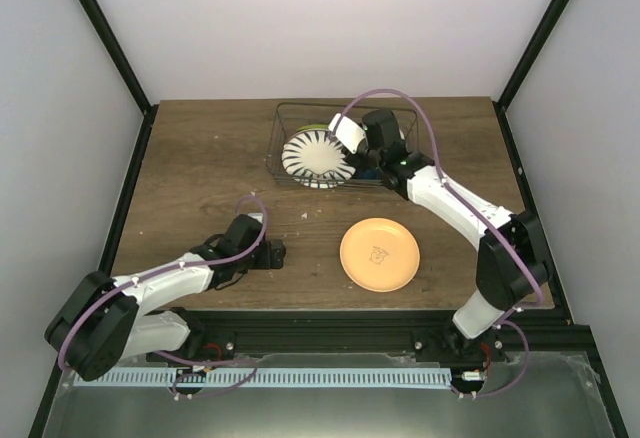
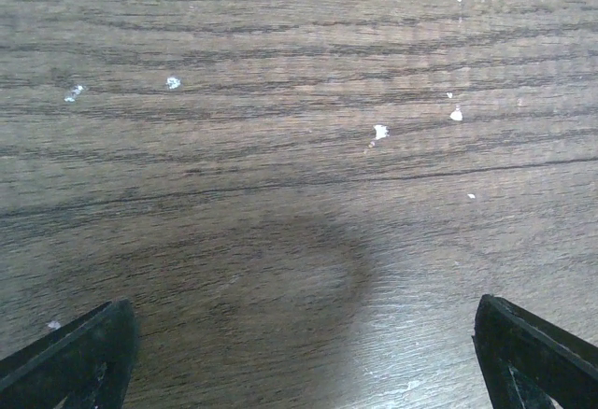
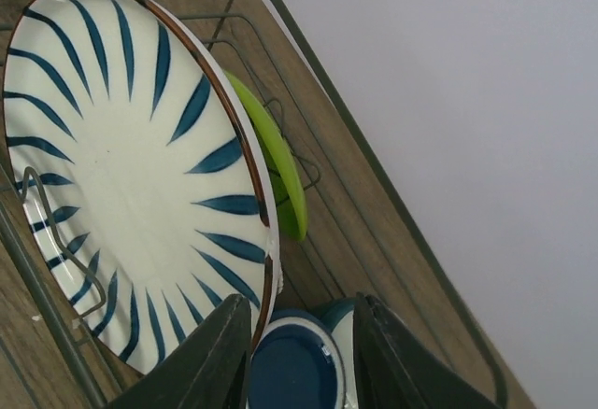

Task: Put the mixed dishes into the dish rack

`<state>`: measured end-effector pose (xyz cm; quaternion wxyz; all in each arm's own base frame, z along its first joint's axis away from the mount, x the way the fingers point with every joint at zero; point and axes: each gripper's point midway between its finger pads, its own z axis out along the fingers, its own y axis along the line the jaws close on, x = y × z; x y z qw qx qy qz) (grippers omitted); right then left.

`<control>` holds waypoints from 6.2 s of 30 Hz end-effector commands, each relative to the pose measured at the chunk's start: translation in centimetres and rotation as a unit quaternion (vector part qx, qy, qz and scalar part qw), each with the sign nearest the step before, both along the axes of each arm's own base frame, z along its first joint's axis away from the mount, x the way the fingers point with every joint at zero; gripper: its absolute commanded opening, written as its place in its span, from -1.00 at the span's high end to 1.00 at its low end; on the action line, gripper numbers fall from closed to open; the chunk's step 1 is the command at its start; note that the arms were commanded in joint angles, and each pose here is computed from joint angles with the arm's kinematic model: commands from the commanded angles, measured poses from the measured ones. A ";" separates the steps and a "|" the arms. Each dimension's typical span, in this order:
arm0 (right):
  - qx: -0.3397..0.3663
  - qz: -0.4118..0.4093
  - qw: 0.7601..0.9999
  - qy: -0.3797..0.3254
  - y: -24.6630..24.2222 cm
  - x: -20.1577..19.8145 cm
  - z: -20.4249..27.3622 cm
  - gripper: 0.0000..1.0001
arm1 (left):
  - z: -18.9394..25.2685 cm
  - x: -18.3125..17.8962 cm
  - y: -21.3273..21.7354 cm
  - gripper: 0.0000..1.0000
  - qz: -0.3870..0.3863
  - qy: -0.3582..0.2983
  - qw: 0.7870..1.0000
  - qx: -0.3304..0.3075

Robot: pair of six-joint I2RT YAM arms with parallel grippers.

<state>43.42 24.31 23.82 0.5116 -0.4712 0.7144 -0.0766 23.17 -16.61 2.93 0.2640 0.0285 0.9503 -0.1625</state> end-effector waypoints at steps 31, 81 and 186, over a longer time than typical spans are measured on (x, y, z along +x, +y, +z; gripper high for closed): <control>0.243 -0.322 0.906 0.126 -12.2 -10.9 1.0 0.26 | 2.6 2.7 -17.4 -0.99 -0.138 -0.002 0.990 -0.016; 0.301 -0.201 0.880 0.308 -5.6 -14.0 -6.3 -0.16 | 7.1 1.7 -6.9 1.00 -0.049 -0.071 0.995 -0.059; 0.079 0.149 0.978 -0.122 1.8 -5.5 1.8 0.99 | 8.7 0.5 -1.5 -0.83 0.000 -0.137 0.990 -0.040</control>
